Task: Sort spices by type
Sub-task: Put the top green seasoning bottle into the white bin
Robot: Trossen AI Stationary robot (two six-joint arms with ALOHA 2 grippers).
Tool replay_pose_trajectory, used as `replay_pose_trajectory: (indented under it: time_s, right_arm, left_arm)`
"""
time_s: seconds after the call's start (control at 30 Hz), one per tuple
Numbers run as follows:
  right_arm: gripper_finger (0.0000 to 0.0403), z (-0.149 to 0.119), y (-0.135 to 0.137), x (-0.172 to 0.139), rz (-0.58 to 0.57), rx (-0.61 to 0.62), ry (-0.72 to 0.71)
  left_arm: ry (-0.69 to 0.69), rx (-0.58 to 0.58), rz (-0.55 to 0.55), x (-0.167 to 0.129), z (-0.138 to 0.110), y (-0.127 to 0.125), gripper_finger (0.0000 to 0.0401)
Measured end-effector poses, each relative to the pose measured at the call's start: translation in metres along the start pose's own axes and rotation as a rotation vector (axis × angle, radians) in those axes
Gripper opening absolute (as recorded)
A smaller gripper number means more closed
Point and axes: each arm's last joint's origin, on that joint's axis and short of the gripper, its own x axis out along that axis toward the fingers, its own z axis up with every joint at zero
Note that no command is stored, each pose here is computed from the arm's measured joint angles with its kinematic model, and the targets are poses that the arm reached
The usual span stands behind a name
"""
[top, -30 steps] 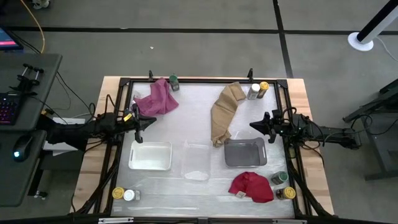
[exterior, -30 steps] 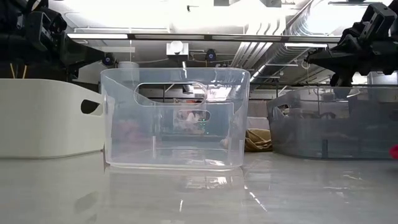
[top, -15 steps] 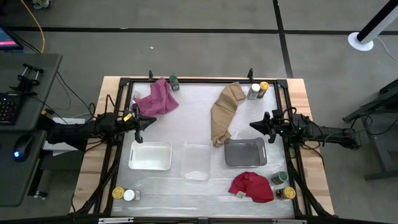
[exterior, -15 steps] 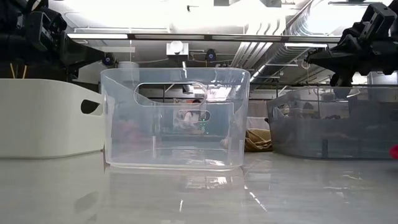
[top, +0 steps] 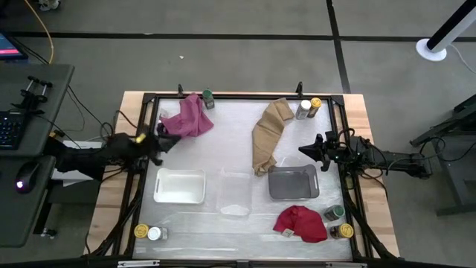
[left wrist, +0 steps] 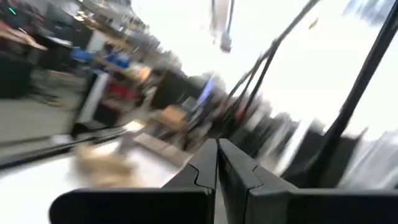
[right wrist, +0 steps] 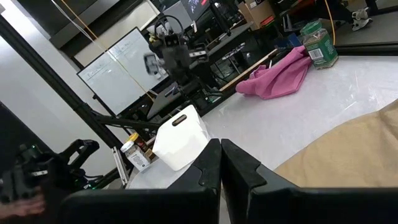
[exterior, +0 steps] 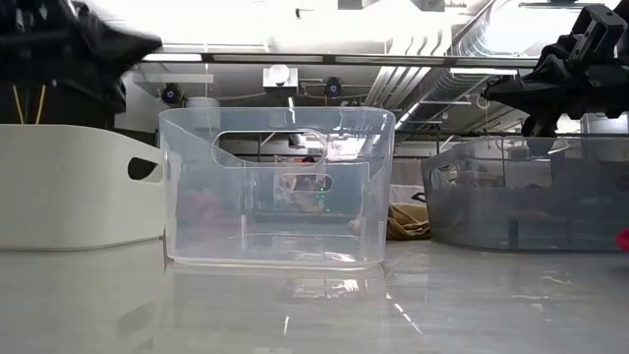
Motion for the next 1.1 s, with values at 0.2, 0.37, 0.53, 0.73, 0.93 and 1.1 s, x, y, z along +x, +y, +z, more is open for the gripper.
replay_pose_trajectory:
  time_s: [0.2,0.37,0.53,0.73,0.93,1.1]
  right_arm:
    - [0.0001,0.000,0.000,0.000,0.000,0.000,0.000]
    - [0.0001,0.000,0.000,0.000,0.000,0.000,0.000]
    - [0.0001,0.000,0.000,0.000,0.000,0.000,0.000]
    - [0.0001,0.000,0.000,0.000,0.000,0.000,0.000]
    - [0.0001,0.000,0.000,0.000,0.000,0.000,0.000]
    - [0.0001,0.000,0.000,0.000,0.000,0.000,0.000]
  left_arm:
    - [-0.252,-0.248,-0.003,-0.003,0.021,-0.005,0.0003]
    - [-0.136,-0.274,0.120,0.007,0.023,-0.005,0.0025]
    - [0.013,-0.144,0.264,0.037,0.053,-0.014,0.0109]
    - [0.321,0.170,0.513,0.103,0.102,-0.002,0.0212]
    - [0.745,0.223,0.676,0.168,0.125,0.066,0.0265]
    - [1.033,0.123,0.786,0.198,0.124,0.125,0.0278]
